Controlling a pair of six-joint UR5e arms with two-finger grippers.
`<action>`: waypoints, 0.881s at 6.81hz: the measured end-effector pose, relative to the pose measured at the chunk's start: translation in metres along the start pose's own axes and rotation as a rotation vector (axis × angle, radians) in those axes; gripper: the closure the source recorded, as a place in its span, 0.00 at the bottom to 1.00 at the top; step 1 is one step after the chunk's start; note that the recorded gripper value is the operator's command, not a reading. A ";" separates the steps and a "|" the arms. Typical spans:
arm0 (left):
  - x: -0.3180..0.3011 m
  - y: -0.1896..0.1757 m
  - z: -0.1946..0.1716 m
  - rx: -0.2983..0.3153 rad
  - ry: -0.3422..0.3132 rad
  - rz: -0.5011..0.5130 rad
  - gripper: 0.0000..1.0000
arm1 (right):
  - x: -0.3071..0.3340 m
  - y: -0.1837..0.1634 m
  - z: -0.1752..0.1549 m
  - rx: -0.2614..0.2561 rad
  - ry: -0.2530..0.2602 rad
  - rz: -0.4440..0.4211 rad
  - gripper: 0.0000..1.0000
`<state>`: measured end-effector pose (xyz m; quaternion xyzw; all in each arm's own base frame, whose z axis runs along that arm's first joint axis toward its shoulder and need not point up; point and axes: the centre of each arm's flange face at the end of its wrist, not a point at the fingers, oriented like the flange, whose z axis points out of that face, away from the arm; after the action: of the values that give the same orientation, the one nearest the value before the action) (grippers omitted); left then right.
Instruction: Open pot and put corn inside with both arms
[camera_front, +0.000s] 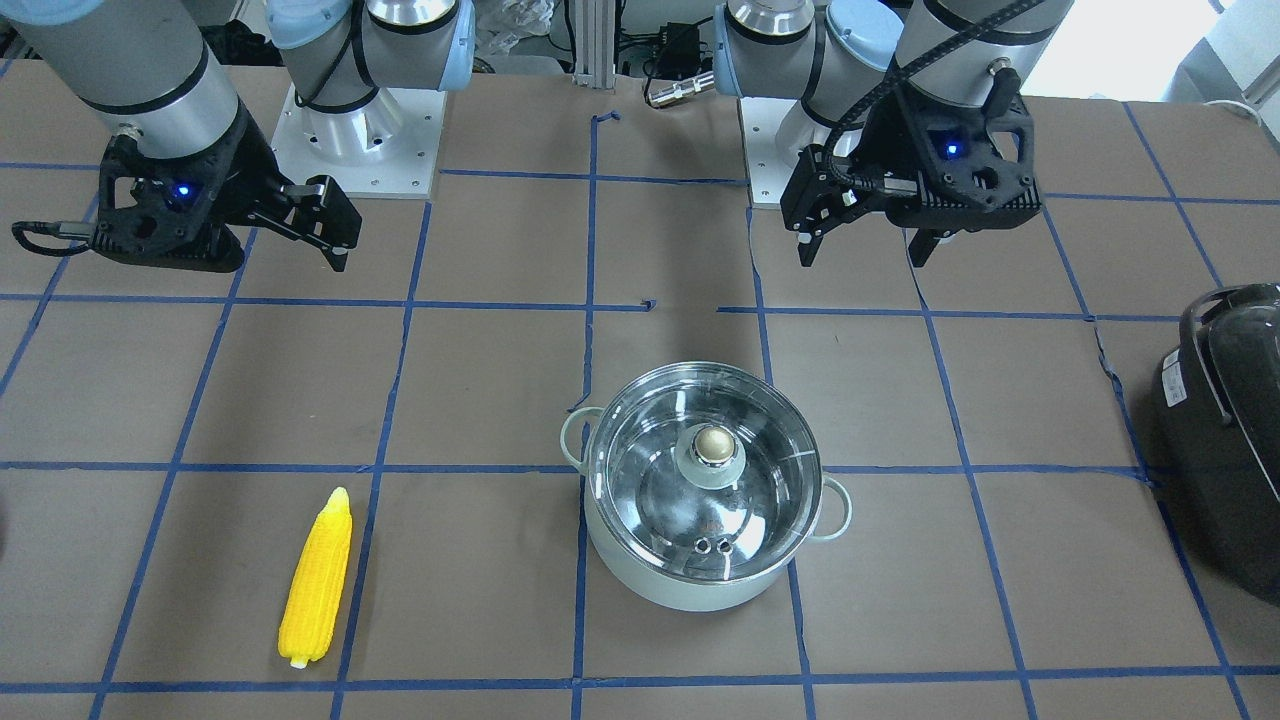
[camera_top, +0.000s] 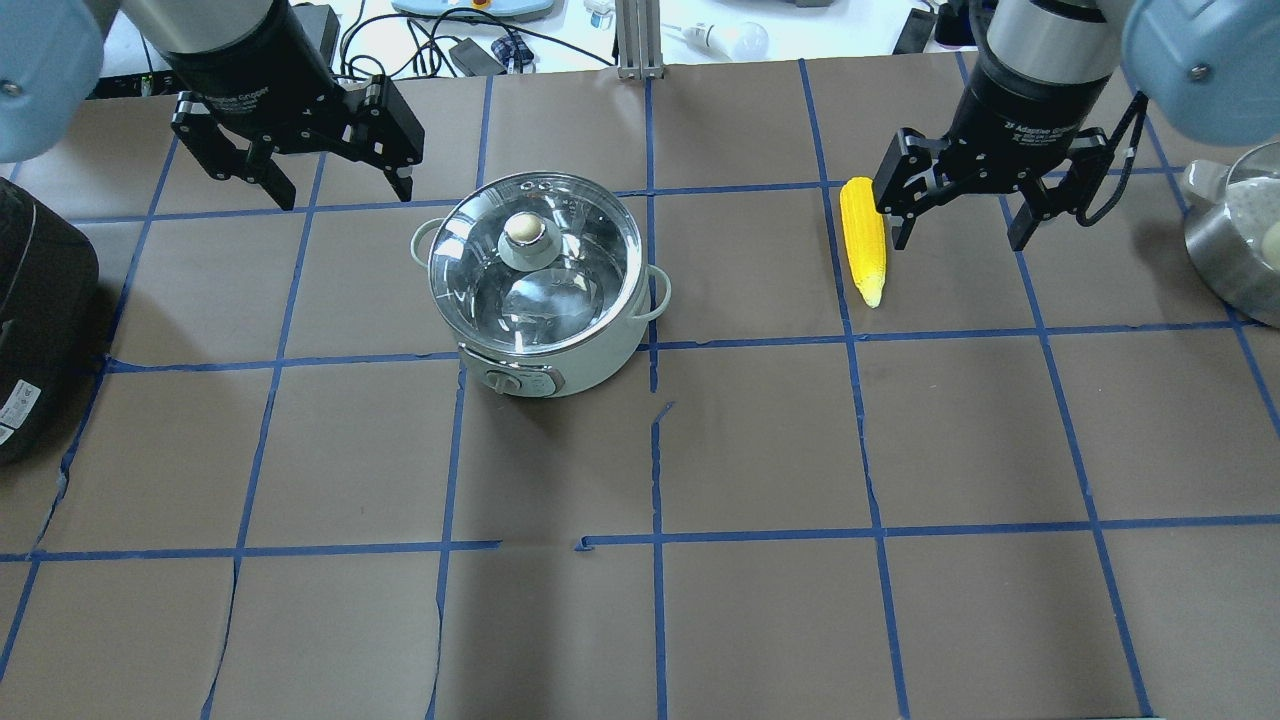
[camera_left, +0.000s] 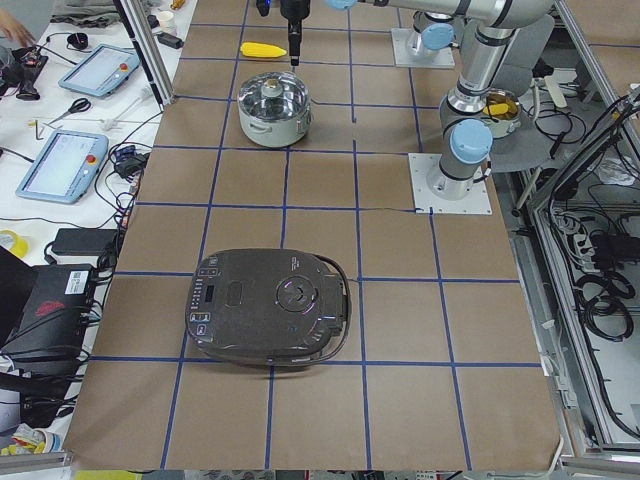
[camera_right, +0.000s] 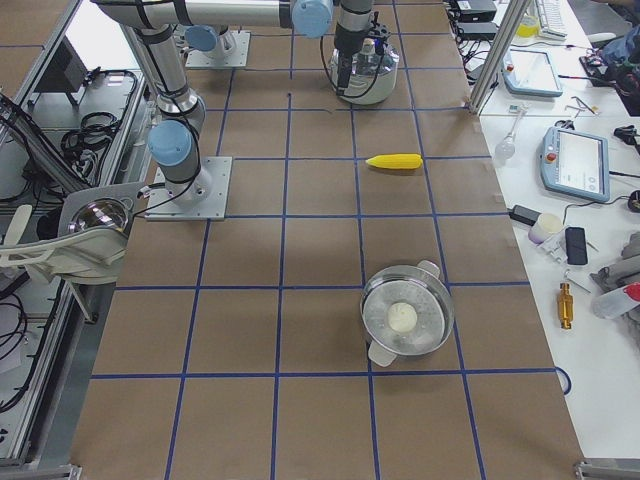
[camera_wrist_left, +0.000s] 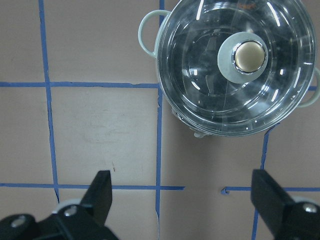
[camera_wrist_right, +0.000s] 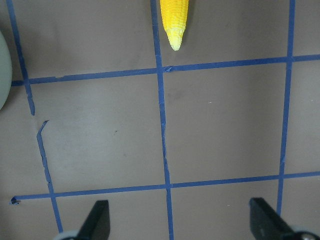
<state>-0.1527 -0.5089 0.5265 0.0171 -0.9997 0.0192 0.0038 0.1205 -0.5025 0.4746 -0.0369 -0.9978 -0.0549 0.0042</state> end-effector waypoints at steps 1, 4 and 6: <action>0.000 0.000 0.000 0.000 0.000 0.000 0.00 | 0.000 0.000 0.000 0.000 -0.001 0.002 0.00; 0.000 -0.001 0.001 -0.001 0.000 0.000 0.00 | 0.000 0.000 0.000 0.001 -0.002 -0.003 0.00; 0.000 -0.002 0.003 -0.002 0.000 -0.001 0.00 | 0.000 0.000 0.000 0.000 -0.001 -0.003 0.00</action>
<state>-0.1529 -0.5109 0.5240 0.0176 -0.9997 0.0180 0.0040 0.1206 -0.5025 0.4744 -0.0355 -0.9978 -0.0550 0.0039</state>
